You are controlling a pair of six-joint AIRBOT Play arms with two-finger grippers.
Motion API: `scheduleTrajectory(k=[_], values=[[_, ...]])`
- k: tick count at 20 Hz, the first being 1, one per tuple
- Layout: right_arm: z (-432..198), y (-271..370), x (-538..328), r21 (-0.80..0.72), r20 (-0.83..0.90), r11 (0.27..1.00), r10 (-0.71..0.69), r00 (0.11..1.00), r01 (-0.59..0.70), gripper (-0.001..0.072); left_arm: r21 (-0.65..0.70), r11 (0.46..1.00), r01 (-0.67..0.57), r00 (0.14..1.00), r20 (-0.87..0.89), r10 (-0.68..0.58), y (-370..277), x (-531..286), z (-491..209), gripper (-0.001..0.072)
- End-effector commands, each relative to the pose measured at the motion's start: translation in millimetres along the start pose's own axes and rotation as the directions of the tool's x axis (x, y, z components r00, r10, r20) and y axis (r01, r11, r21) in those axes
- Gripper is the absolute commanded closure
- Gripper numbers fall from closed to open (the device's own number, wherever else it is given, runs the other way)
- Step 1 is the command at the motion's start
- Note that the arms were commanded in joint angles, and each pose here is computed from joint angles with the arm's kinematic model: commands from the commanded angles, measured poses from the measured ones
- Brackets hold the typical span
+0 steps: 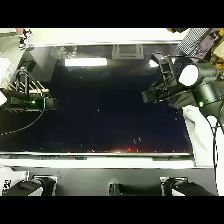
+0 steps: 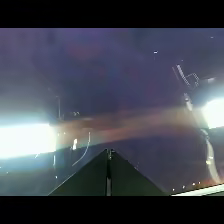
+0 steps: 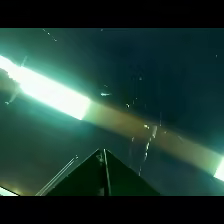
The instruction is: Fold the clothes and pants, and hang the long-sleeved shirts on hangers.
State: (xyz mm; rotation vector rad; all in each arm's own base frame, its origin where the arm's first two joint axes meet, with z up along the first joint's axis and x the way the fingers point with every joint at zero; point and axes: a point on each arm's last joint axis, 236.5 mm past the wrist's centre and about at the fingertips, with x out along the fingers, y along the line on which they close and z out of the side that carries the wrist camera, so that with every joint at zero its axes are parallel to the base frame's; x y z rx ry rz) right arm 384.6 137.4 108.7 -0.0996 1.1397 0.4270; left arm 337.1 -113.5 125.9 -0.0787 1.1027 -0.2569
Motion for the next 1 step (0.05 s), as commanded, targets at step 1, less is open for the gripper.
scheduleTrajectory(k=[1], values=[[-0.3, 0.5, 0.0, -0.002, -0.001, 1.0, 0.001, 1.0, -0.001, 0.0677, 0.001, 1.0, 0.0, 1.0, 0.001, 0.0, -0.2, -0.1, 0.1, 0.0685]])
